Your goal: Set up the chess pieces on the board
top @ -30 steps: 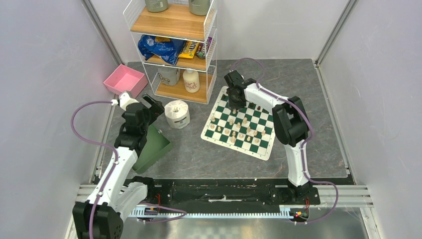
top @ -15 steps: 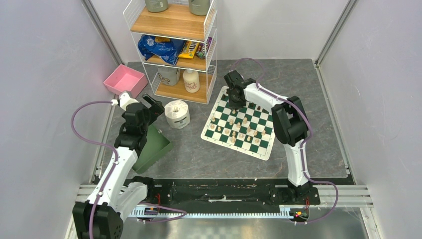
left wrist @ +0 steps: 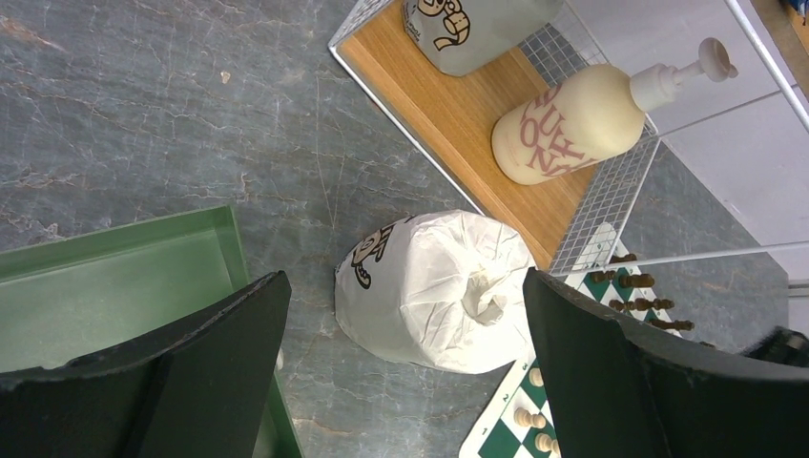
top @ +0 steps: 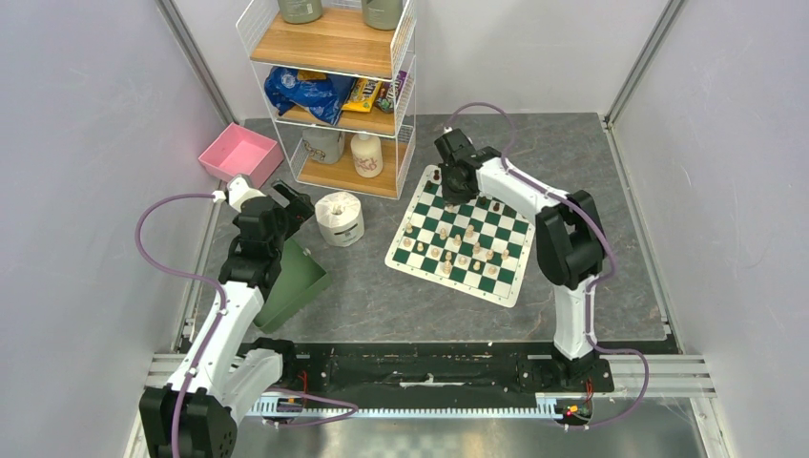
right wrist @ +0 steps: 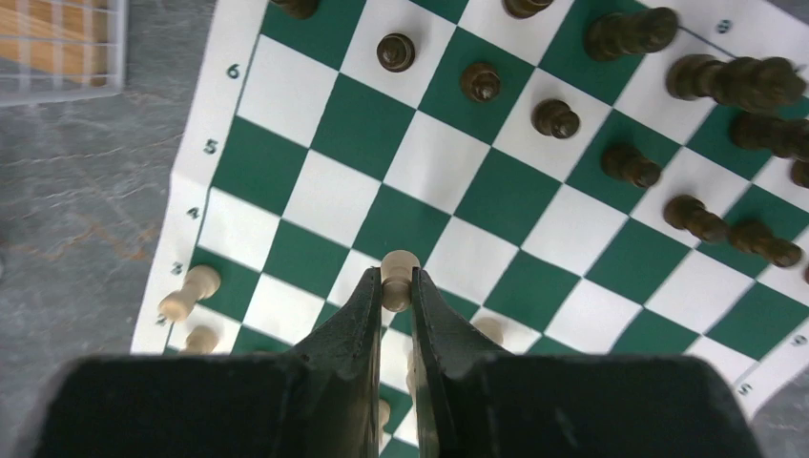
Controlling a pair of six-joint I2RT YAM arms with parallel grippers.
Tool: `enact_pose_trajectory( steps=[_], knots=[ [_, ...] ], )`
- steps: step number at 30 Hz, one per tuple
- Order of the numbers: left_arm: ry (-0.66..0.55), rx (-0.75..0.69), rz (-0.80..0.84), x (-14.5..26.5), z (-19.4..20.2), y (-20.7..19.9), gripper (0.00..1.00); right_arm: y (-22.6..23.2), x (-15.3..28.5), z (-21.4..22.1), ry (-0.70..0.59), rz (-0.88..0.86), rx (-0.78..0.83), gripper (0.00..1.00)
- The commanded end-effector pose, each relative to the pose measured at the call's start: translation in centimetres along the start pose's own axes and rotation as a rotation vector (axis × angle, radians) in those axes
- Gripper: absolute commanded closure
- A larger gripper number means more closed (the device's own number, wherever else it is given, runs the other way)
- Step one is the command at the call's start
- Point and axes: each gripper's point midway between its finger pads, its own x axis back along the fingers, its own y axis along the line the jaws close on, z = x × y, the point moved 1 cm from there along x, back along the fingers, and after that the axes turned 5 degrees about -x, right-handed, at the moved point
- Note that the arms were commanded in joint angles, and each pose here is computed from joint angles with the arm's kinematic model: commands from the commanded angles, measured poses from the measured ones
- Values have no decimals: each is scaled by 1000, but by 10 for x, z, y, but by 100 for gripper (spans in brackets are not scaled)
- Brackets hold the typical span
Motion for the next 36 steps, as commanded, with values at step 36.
enact_pose_trajectory(
  steps=[36],
  knots=[
    [-15, 41, 41, 4, -2, -4, 0, -122, 92, 156, 30, 153, -181, 80]
  ],
)
